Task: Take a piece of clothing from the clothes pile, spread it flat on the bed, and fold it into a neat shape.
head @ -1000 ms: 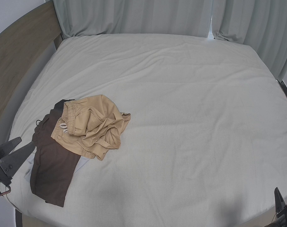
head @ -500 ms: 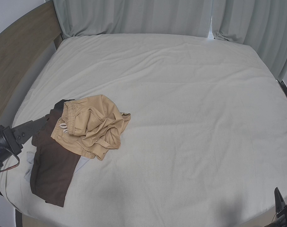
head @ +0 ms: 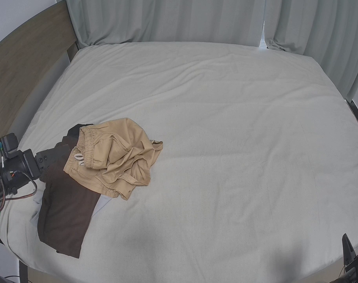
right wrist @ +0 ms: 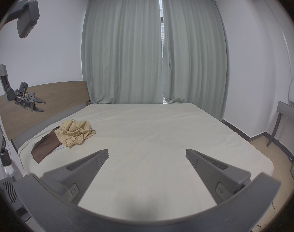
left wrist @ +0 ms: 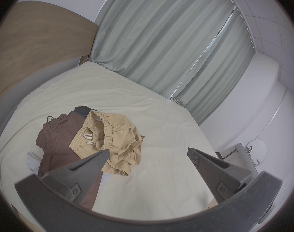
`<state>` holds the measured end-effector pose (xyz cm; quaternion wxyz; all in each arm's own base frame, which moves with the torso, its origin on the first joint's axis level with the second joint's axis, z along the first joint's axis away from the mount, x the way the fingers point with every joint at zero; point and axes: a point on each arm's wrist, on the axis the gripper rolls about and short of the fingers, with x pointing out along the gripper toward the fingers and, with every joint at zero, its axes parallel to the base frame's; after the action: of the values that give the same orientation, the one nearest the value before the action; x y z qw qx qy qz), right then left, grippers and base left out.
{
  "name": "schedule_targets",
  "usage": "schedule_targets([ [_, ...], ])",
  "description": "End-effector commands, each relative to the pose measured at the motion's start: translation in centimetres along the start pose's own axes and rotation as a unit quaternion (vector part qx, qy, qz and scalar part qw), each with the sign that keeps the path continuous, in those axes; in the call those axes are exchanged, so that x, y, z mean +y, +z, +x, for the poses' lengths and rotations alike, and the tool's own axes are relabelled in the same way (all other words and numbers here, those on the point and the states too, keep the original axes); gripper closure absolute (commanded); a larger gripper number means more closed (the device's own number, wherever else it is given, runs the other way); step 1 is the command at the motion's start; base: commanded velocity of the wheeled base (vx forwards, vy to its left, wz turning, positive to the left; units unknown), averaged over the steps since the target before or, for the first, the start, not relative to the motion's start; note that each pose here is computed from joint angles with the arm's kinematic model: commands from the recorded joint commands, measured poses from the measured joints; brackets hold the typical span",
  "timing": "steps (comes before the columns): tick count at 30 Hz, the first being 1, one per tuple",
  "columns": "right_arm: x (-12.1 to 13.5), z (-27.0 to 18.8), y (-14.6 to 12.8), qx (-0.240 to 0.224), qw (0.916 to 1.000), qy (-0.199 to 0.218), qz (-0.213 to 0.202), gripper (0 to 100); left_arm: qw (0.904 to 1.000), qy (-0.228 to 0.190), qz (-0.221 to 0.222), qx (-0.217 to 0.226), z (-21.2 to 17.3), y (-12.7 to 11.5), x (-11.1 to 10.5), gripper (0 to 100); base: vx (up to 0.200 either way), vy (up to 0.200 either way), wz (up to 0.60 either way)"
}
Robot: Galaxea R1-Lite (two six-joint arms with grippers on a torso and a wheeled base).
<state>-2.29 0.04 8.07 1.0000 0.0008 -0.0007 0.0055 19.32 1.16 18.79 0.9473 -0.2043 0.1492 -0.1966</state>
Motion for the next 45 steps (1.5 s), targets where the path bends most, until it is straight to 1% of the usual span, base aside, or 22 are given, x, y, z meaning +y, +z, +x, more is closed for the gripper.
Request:
schedule_targets([
  [1, 0.0, 0.0, -0.5, 0.001, 1.0000, 0.000, 0.000, 0, 0.9997, 0.007, -0.014, 0.021, 2.1, -0.2, 1.5, 0, 0.000, 0.000, 0.00],
  [5, 0.0, 0.0, -0.5, 0.001, 1.0000, 0.000, 0.000, 0, 0.9995, 0.009, -0.018, 0.024, 3.7, -0.5, 2.7, 0, 0.000, 0.000, 0.00],
  [7, 0.0, 0.0, -0.5, 0.001, 1.0000, 0.000, 0.000, 0, 0.9995, 0.009, -0.018, 0.024, 3.7, -0.5, 2.7, 0, 0.000, 0.000, 0.00],
  [8, 0.0, 0.0, -0.5, 0.001, 1.0000, 0.000, 0.000, 0, 0.9997, 0.008, -0.014, 0.017, 4.7, -0.4, 3.4, 0, 0.000, 0.000, 0.00],
  [10, 0.0, 0.0, -0.5, 0.001, 1.0000, 0.000, 0.000, 0, 0.9998, 0.007, -0.012, 0.014, 5.2, -0.5, 3.7, 0, 0.000, 0.000, 0.00],
  [20, 0.0, 0.0, -0.5, 0.001, 1.0000, 0.000, 0.000, 0, 0.9991, 0.014, -0.024, 0.031, 9.0, -1.0, 6.4, 0, 0.000, 0.000, 0.00],
  [23, 0.0, 0.0, -0.5, 0.001, 1.0000, 0.000, 0.000, 0, 0.9988, 0.022, -0.028, 0.033, 10.0, -1.0, 7.1, 0, 0.000, 0.000, 0.00],
  [30, 0.0, 0.0, -0.5, 0.001, 1.0000, 0.000, 0.000, 0, 0.9981, 0.026, -0.038, 0.041, 11.7, -1.2, 8.3, 0, 0.000, 0.000, 0.00],
  [33, 0.0, 0.0, -0.5, 0.001, 1.0000, 0.000, 0.000, 0, 0.9974, 0.028, -0.048, 0.046, 12.5, -1.5, 8.8, 0, 0.000, 0.000, 0.00],
  [41, 0.0, 0.0, -0.5, 0.001, 1.0000, 0.000, 0.000, 0, 0.9972, 0.027, -0.062, 0.033, 14.2, -1.6, 10.2, 0, 0.000, 0.000, 0.00],
  [43, 0.0, 0.0, -0.5, 0.001, 1.0000, 0.000, 0.000, 0, 0.9968, 0.022, -0.072, 0.028, 14.6, -1.5, 10.3, 0, 0.000, 0.000, 0.00],
  [45, 0.0, 0.0, -0.5, 0.001, 1.0000, 0.000, 0.000, 0, 0.9954, 0.017, -0.092, 0.022, 15.1, -1.1, 10.3, 0, 0.000, 0.000, 0.00],
])
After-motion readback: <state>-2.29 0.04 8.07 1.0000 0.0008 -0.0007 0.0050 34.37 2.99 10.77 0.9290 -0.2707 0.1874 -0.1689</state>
